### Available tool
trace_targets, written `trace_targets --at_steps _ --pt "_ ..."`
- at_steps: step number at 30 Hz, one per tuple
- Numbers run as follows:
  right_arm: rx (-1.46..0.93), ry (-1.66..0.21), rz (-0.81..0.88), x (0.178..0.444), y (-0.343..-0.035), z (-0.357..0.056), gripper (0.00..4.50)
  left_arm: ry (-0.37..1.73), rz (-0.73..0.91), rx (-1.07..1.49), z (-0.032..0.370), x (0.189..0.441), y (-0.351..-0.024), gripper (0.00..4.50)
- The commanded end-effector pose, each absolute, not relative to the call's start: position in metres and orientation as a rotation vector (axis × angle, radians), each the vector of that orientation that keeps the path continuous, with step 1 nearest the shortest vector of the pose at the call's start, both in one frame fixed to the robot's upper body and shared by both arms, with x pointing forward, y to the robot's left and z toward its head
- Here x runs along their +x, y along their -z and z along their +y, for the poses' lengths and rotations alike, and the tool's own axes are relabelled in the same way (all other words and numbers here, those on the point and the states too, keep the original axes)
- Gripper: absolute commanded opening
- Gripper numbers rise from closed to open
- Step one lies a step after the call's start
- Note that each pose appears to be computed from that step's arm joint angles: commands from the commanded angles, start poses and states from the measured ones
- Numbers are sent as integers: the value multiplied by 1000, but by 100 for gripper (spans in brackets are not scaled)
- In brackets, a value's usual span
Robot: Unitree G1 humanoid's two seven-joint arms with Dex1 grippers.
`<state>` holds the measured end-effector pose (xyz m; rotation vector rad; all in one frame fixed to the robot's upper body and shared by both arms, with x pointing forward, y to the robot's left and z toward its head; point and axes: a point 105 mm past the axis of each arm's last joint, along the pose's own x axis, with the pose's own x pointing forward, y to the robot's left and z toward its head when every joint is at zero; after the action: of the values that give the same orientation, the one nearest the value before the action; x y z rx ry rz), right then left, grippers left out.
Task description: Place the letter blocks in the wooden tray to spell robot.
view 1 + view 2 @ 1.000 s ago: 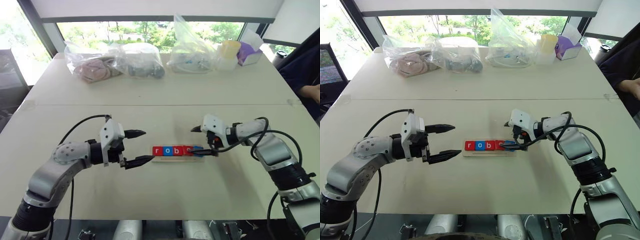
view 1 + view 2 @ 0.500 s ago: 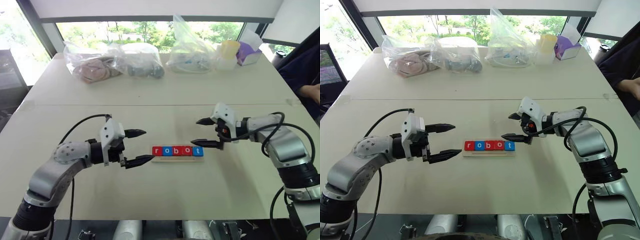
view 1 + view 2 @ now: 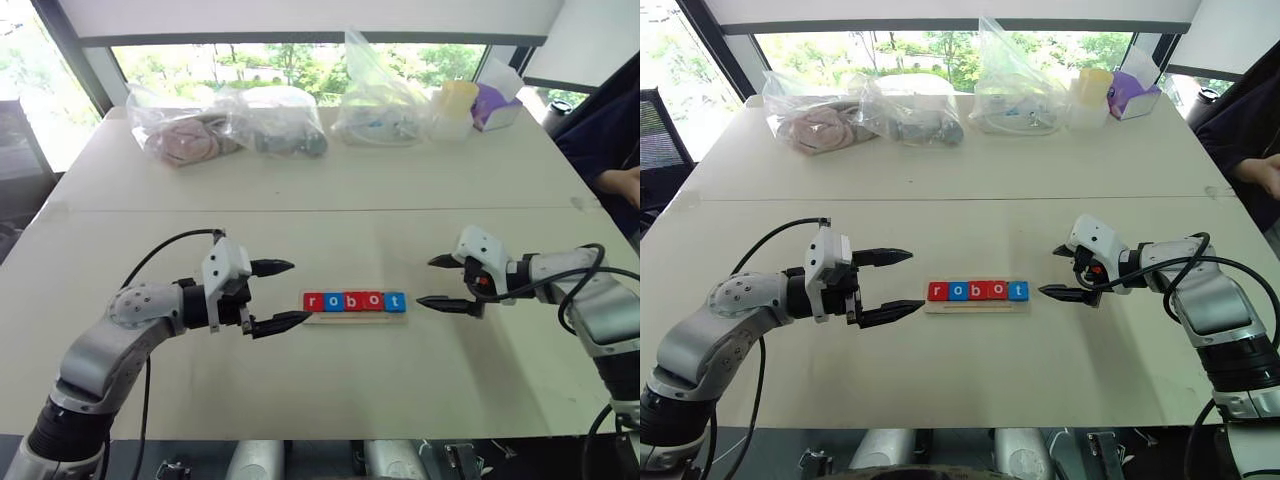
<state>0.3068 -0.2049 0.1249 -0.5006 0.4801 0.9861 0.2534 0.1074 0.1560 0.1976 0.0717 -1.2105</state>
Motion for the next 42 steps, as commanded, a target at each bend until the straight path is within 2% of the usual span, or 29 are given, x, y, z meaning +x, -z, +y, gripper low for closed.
trace_targets --at_steps 1,9,22,29,42 --pt "-524 -993 440 307 -130 -201 445 1224 38 216 105 252 -163 450" --pt "-558 -1003 440 312 -118 -197 445 1226 34 215 103 249 -165 450" --pt "-567 -1049 414 313 -121 -183 445 1214 31 208 103 249 -166 450" --pt "-600 -998 408 314 -138 -201 445 1190 52 206 108 249 -164 450" --pt "-578 -1183 446 258 -177 -198 445 1105 146 205 142 232 -165 450"
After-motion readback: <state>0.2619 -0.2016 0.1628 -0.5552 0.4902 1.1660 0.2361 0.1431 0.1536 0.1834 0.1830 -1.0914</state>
